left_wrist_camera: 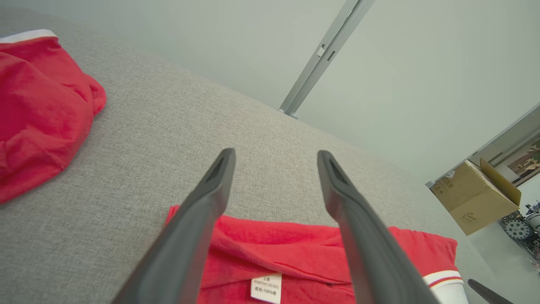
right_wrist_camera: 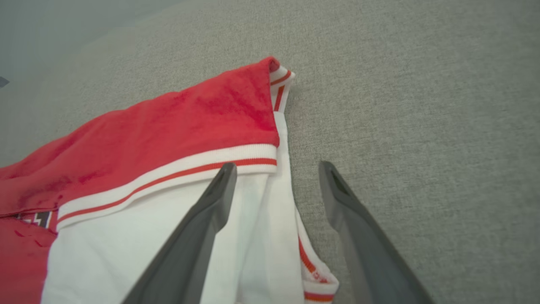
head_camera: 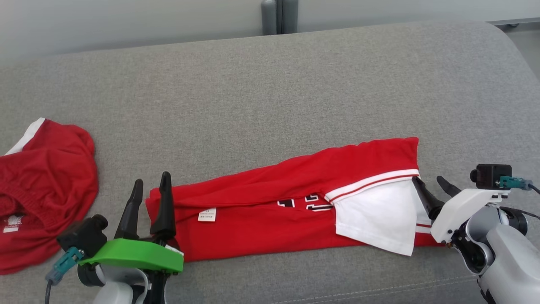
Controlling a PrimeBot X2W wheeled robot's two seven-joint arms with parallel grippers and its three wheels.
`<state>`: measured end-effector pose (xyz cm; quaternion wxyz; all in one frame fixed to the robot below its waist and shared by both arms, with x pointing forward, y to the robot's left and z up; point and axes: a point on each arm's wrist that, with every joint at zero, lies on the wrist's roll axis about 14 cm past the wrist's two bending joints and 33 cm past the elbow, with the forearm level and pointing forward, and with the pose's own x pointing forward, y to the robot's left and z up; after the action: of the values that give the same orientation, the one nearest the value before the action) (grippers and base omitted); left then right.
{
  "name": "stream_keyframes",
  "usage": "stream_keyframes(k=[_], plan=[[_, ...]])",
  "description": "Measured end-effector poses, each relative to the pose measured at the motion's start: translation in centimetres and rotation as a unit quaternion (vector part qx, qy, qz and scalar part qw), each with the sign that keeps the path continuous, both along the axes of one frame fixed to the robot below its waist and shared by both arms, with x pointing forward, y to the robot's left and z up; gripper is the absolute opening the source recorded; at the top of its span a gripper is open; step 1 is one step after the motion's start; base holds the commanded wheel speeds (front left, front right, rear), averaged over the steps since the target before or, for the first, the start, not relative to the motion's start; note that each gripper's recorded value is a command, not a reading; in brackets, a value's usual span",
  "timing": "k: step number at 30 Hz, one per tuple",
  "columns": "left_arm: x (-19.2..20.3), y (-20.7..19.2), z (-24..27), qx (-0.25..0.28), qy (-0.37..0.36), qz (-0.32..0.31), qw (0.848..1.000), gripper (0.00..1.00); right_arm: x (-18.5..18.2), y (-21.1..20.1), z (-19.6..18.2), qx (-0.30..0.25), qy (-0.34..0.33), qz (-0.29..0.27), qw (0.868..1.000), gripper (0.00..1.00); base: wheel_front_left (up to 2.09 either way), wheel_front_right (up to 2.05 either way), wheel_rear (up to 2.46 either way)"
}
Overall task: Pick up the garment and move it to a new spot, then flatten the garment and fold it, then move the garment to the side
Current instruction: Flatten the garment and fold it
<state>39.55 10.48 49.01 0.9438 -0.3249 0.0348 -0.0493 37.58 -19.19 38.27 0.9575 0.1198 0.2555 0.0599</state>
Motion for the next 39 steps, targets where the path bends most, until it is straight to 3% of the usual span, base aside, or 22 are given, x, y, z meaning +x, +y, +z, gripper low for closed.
stream_keyframes(k=[9, 16, 17, 18, 21, 22, 30, 39], plan=[[0.0, 1.2, -0.4, 0.001, 0.007, 0.020, 1.000, 1.00, 0.2, 0.6, -2.6, 0.000, 0.064, 0.012, 0.998, 1.00, 0.00, 0.00, 0.00], [0.0, 2.2, -0.6, 0.002, 0.010, 0.035, 0.999, 1.00, 0.9, 2.2, -2.6, 0.014, 0.076, 0.031, 0.997, 1.00, 0.00, 0.00, 0.00], [0.1, 2.2, -0.6, 0.002, 0.010, 0.035, 0.999, 1.00, 0.8, 2.4, -2.7, 0.016, 0.079, 0.034, 0.996, 0.96, 0.00, 0.00, 0.00], [0.1, 2.2, -0.6, 0.002, 0.009, 0.035, 0.999, 1.00, 0.7, 2.5, -2.7, 0.015, 0.080, 0.037, 0.996, 0.49, 0.00, 0.00, 0.00], [0.0, 2.2, -0.6, 0.002, 0.010, 0.035, 0.999, 1.00, 0.8, 2.7, -2.6, 0.015, 0.081, 0.041, 0.996, 0.20, 0.00, 0.00, 0.00], [0.0, 2.2, -0.6, 0.002, 0.011, 0.035, 0.999, 1.00, 0.8, 2.8, -2.6, 0.014, 0.081, 0.044, 0.996, 0.00, 0.00, 0.00, 0.00], [-0.2, 2.6, -0.6, 0.002, 0.011, 0.042, 0.999, 1.00, 0.6, 2.8, -2.1, 0.013, 0.071, 0.046, 0.996, 0.00, 0.00, 0.00, 0.00], [-0.7, 1.9, -0.9, 0.003, 0.017, 0.032, 0.999, 1.00, 0.8, -0.2, -0.5, -0.008, 0.044, 0.023, 0.999, 0.00, 0.00, 0.00, 0.00]])
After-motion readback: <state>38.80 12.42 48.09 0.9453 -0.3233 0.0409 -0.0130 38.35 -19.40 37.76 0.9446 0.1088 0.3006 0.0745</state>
